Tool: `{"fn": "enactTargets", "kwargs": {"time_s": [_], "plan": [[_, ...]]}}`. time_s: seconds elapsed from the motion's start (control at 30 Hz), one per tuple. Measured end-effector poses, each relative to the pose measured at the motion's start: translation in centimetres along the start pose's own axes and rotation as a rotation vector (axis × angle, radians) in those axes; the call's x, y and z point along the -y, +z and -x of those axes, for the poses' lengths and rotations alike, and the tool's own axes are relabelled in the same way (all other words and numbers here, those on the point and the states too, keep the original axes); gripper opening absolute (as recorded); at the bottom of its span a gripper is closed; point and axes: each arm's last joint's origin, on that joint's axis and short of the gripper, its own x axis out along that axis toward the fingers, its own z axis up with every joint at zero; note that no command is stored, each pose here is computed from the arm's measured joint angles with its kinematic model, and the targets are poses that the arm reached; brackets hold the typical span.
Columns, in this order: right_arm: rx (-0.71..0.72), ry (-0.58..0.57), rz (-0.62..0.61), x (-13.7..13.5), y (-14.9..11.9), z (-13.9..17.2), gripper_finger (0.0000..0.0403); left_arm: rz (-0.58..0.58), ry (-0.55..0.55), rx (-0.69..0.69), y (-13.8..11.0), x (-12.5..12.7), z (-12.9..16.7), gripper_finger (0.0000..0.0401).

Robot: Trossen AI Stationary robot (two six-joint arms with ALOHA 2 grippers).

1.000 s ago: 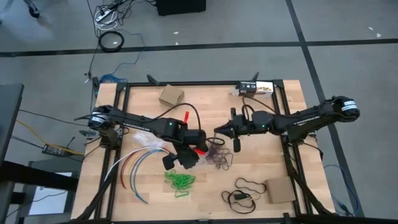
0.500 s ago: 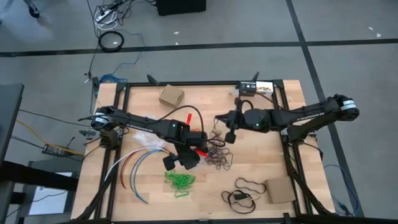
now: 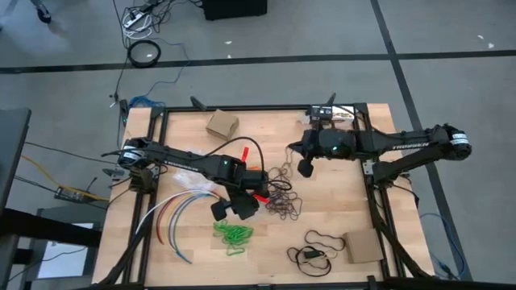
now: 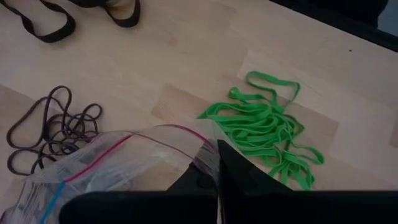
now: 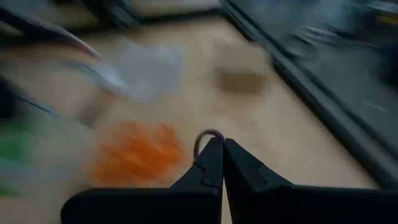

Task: Sort rubber bands
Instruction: Put the purple rubber band into the transparent zip bag

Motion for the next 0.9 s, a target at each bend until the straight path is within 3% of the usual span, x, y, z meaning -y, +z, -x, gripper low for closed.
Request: {"fn": "enactTargets", "kwargs": {"time_s": [0.07,0.13,0.2,0.33,0.43,0.57,0.67,0.77,0.9], "plan": [[0.025,-0.019,0.030,-0.1,0.4,0.8,0.0000,0.000,0.000,0.000,0.0,0.0,0.0,0.0000],[-0.036,-0.199,0.124,0.2,0.0,1.8,0.0000,-0.002,0.004,0.003,0.0,0.0,0.0,0.0000],[-0.081,-0.308,0.103,0.9,-0.3,2.5,0.0000,-0.004,0.006,0.005,0.1,-0.1,0.0,0.0000],[0.140,-0.037,-0.014,1.2,2.4,4.6,0.0000,0.004,0.001,0.000,0.0,0.0,0.0,0.0000],[0.261,-0.041,0.028,1.3,3.3,6.7,0.0000,0.001,0.004,0.000,0.0,0.0,0.0,0.0000],[0.112,-0.170,0.007,2.3,1.9,8.0,0.0000,-0.002,0.010,0.002,0.1,-0.1,0.0,0.0000],[0.015,-0.082,-0.073,2.6,1.3,7.8,0.0000,-0.001,0.008,0.000,0.0,-0.1,0.0,0.0000],[0.109,0.019,-0.089,2.0,2.4,8.1,0.0000,-0.006,0.014,0.003,0.1,-0.1,0.0,0.0000],[-0.017,-0.011,-0.073,1.9,1.3,6.8,0.0000,-0.011,0.024,-0.004,0.2,-0.2,0.2,0.0000]]}}
